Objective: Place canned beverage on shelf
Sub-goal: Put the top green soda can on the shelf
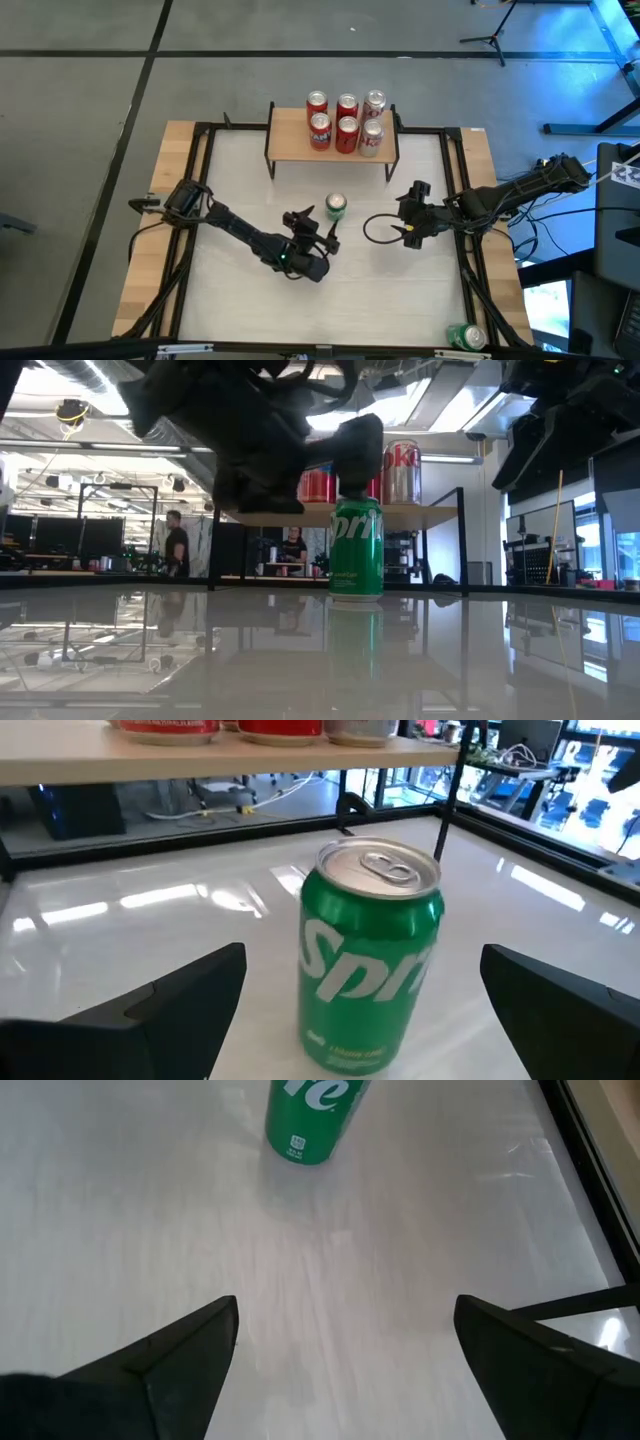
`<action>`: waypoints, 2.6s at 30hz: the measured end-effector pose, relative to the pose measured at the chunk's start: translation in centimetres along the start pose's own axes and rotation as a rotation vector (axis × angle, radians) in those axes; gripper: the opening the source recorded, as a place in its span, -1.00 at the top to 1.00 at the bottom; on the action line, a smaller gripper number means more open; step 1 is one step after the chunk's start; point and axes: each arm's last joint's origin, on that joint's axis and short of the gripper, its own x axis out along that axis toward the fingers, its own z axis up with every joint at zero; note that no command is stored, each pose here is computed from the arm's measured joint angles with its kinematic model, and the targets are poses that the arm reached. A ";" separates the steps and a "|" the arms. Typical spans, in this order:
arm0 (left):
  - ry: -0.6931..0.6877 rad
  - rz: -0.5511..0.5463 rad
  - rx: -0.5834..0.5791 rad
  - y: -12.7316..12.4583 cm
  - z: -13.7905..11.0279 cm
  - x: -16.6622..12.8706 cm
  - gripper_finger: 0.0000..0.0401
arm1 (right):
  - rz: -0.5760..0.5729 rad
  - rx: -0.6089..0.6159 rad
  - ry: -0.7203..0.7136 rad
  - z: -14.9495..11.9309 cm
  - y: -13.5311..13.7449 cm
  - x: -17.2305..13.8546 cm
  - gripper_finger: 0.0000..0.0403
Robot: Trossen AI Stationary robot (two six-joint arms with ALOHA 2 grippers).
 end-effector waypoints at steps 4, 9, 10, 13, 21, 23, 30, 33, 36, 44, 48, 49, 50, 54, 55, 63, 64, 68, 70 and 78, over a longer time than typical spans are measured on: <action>0.022 -0.030 -0.009 -0.4 0.5 1.0 -0.96 | -0.011 -0.003 -0.004 0.0 0.0 0.0 -0.82; 0.005 -0.006 0.007 -0.3 1.0 2.1 -0.96 | -0.017 -0.004 -0.004 0.0 -0.1 0.0 -0.82; -0.001 0.001 0.021 -0.2 1.1 2.4 -0.96 | -0.016 -0.004 -0.004 0.0 -0.1 0.0 -0.82; 0.027 -0.012 0.026 -0.1 1.2 3.1 -0.96 | -0.011 -0.006 0.003 0.0 0.0 0.0 -0.82; 0.054 -0.015 0.036 0.3 1.6 4.7 -0.96 | -0.010 -0.006 0.002 0.0 0.0 0.0 -0.82; 0.058 -0.017 0.050 0.4 1.9 5.3 -0.96 | -0.010 -0.006 0.002 0.0 0.0 0.0 -0.82; 0.072 -0.012 0.043 0.9 2.0 7.5 -0.96 | -0.011 -0.005 0.001 0.0 0.0 0.0 -0.82; 0.073 -0.007 0.040 0.9 0.7 8.3 -0.96 | -0.011 -0.005 0.000 0.0 0.0 0.0 -0.82; 0.085 0.005 0.077 1.0 -0.8 8.5 -0.96 | -0.012 -0.006 0.001 0.0 0.0 0.0 -0.82; 0.094 0.003 0.121 1.0 -1.5 8.3 -0.95 | -0.013 -0.006 0.002 0.0 -0.1 0.0 -0.82; 0.100 -0.006 0.136 1.0 -1.5 8.3 -0.83 | -0.012 -0.006 0.002 0.0 0.0 0.0 -0.82; 0.105 -0.014 0.148 1.0 -1.5 8.3 -0.78 | -0.012 -0.006 0.002 0.0 0.0 0.0 -0.82; 0.112 -0.023 0.158 0.9 -1.5 8.3 -0.72 | -0.011 -0.006 0.003 -0.1 0.0 0.0 -0.82; 0.131 -0.066 0.206 0.7 -1.0 7.9 -0.50 | -0.011 -0.006 0.003 -0.1 0.0 0.0 -0.82; 0.131 -0.074 0.228 0.6 -0.7 7.6 -0.45 | -0.011 -0.006 0.003 -0.1 0.0 0.0 -0.82; 0.102 -0.161 0.326 0.1 4.0 4.8 -0.40 | -0.011 -0.006 0.004 -0.1 0.0 0.0 -0.82; 0.098 -0.169 0.340 0.2 4.8 4.5 -0.41 | -0.011 -0.005 0.003 -0.1 0.0 0.0 -0.82; 0.079 -0.209 0.360 1.1 9.4 3.0 -0.43 | -0.011 -0.002 0.004 -0.1 -0.1 0.0 -0.82; 0.067 -0.217 0.380 1.9 11.7 2.3 -0.43 | -0.012 0.000 0.004 -0.1 -0.1 0.0 -0.82; 0.062 -0.232 0.462 7.3 19.7 0.1 -0.43 | -0.011 0.047 0.003 0.0 -0.1 0.0 -0.82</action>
